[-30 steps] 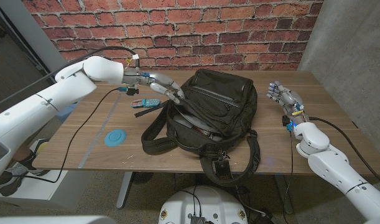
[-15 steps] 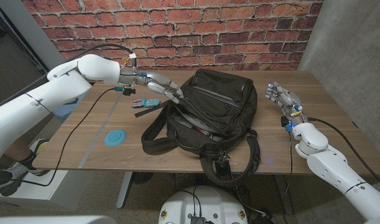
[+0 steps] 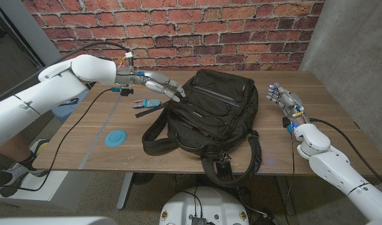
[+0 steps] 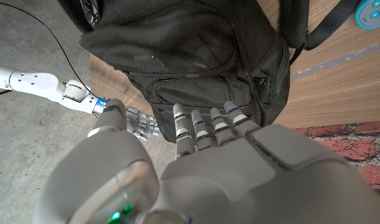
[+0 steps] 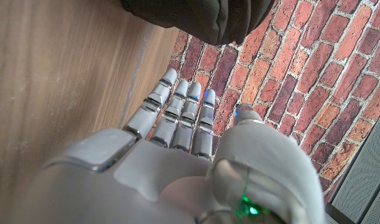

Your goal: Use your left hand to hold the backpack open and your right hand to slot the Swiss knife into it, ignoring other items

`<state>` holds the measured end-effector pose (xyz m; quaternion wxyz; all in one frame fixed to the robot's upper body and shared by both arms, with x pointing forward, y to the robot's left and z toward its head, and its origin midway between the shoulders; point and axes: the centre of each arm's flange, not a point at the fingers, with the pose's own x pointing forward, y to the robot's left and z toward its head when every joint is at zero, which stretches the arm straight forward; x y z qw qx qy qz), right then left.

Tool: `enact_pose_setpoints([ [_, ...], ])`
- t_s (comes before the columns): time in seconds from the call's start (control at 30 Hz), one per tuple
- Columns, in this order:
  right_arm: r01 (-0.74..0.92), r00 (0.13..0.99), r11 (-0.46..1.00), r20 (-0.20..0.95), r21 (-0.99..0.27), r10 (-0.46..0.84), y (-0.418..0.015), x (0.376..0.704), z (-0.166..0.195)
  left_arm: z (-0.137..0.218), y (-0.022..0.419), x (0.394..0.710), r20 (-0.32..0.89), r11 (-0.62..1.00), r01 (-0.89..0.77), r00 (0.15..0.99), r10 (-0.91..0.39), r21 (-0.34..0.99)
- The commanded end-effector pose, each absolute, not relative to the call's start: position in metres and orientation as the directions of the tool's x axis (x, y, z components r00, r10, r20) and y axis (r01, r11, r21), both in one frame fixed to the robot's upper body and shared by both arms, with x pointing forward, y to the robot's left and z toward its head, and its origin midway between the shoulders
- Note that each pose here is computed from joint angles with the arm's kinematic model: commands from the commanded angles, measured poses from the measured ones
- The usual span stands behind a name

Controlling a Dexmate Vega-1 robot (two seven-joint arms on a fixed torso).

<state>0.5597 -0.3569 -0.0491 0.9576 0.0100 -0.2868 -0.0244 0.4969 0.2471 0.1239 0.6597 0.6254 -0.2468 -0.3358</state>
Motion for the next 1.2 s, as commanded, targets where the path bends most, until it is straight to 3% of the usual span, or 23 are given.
enact_pose_setpoints([
  [0.03,0.037,0.842,0.999,0.538,0.03,-0.048,-0.357,0.561,-0.049,0.126,0.249,0.487,-0.086,-0.001,0.128,0.657,-0.749,0.992],
  [1.2,0.012,0.849,1.0,0.528,0.019,-0.02,-0.36,0.568,-0.049,0.101,0.27,0.483,0.29,0.402,0.004,0.685,-0.668,0.916],
])
